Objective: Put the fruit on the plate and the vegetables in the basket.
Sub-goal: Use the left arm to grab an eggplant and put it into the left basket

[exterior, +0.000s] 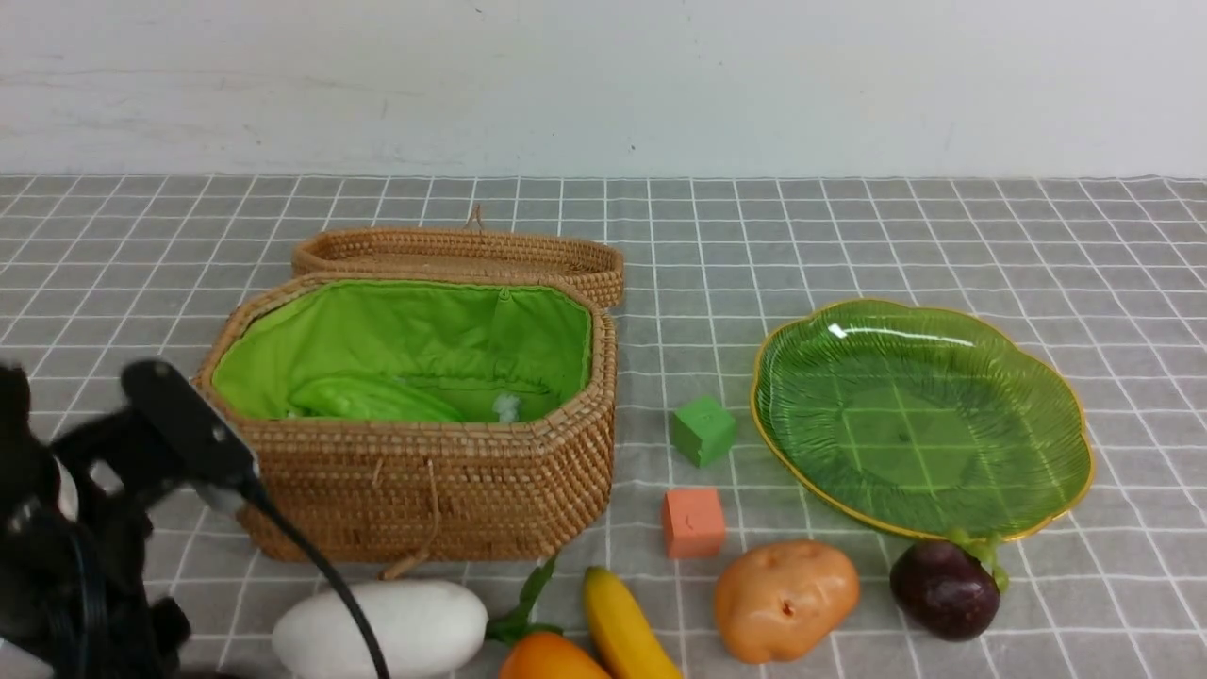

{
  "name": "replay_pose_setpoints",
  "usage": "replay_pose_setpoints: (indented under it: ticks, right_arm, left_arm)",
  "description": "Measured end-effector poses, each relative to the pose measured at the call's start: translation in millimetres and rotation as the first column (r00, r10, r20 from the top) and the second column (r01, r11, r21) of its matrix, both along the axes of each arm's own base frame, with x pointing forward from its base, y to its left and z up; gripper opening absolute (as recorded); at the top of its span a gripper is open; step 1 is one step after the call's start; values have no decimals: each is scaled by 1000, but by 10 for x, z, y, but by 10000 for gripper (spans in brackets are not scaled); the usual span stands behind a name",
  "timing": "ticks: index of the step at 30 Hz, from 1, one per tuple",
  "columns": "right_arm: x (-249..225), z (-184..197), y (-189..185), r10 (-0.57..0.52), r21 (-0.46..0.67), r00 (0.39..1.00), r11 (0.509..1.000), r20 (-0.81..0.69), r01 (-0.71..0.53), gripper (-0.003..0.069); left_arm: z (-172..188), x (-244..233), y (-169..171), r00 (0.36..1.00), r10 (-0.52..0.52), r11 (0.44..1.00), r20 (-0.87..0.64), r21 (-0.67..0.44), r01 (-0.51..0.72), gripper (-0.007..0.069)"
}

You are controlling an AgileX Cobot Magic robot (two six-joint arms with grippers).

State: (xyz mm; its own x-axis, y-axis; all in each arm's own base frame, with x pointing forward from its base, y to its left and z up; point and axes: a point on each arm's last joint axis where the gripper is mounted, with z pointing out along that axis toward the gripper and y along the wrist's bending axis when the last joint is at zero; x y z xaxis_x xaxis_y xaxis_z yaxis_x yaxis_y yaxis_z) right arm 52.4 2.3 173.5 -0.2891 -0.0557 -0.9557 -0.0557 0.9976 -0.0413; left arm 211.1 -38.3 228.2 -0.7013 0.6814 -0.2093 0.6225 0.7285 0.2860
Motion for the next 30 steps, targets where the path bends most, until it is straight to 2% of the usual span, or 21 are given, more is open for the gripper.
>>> replay_pose_setpoints:
  ticks: [4, 9, 15, 21, 26, 30]
  right_arm:
    - [0, 0, 0, 0, 0, 1000, 1000, 0, 0, 242]
    - [0, 0, 0, 0, 0, 1000, 1000, 0, 0, 242]
    - [0, 0, 0, 0, 0, 1000, 1000, 0, 0, 242]
    - [0, 0, 0, 0, 0, 1000, 1000, 0, 0, 242]
    - [0, 0, 0, 0, 0, 1000, 1000, 0, 0, 242]
    - [0, 0, 0, 0, 0, 1000, 1000, 0, 0, 242]
  left_arm:
    - [-264, -96, 14, 999, -32, 999, 4, -2, 32, 596]
    - [-509, -143, 26, 997, -77, 997, 4, 15, 76, 589]
    - [-644, -35, -21, 996, -81, 997, 45, -12, 82, 547]
    - [-725, -21, -27, 997, -75, 997, 17, -14, 75, 394]
    - [-703, -32, 7, 997, -64, 998, -33, 28, 64, 395]
    - [-575, 16, 83, 994, -45, 989, -100, 137, 59, 395]
